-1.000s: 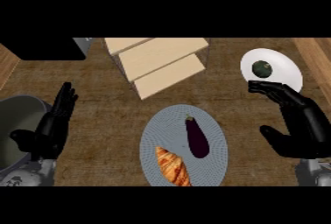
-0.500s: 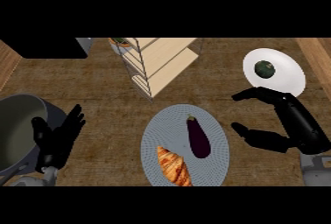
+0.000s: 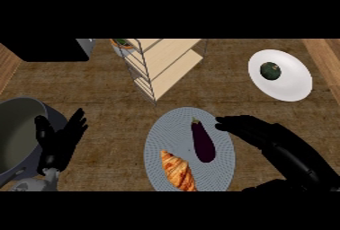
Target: Pick the croissant from the placemat and place it in the tiered shelf
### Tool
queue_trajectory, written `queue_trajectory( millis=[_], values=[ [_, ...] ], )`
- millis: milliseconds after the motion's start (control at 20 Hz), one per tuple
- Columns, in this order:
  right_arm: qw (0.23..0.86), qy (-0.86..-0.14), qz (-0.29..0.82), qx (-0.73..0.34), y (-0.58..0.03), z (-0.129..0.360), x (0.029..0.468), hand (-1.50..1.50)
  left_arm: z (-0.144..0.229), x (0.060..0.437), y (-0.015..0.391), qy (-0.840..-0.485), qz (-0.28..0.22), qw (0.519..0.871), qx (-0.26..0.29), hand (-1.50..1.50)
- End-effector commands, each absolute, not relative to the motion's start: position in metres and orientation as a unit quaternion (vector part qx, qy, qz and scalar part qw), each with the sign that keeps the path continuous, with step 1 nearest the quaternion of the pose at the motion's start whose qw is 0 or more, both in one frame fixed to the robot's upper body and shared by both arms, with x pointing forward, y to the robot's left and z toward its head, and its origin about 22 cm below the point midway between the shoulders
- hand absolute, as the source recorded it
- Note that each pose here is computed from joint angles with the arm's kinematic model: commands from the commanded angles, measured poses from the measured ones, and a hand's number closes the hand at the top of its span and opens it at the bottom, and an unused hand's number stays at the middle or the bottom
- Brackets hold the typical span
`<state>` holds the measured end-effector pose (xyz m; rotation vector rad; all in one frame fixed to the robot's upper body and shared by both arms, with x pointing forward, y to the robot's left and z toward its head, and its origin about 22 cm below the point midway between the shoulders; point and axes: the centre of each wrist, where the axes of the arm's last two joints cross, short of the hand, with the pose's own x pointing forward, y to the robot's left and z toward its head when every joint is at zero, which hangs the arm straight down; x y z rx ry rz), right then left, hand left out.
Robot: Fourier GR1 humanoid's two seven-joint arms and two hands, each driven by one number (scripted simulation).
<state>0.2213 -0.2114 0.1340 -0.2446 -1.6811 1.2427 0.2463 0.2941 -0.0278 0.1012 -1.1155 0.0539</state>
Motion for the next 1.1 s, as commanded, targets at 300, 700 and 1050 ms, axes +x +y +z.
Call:
queue_trajectory(
  millis=[300, 700, 1050],
  values=[
    [0.499, -0.604, 0.596, -0.175, -0.112, 0.155, 0.179, -1.5, -0.032, 0.254, 0.297, -0.524, 0.021, 0.85, 0.052, 0.0],
    [0.499, -0.584, 0.575, -0.28, -0.03, 0.136, 0.151, -1.5, -0.018, 0.254, 0.298, -0.533, 0.015, 0.845, 0.038, 0.0],
    [0.521, -0.522, 0.598, -0.313, -0.006, 0.104, 0.162, -1.5, -0.032, 0.246, 0.298, -0.532, 0.024, 0.846, 0.039, 0.0]
  ],
)
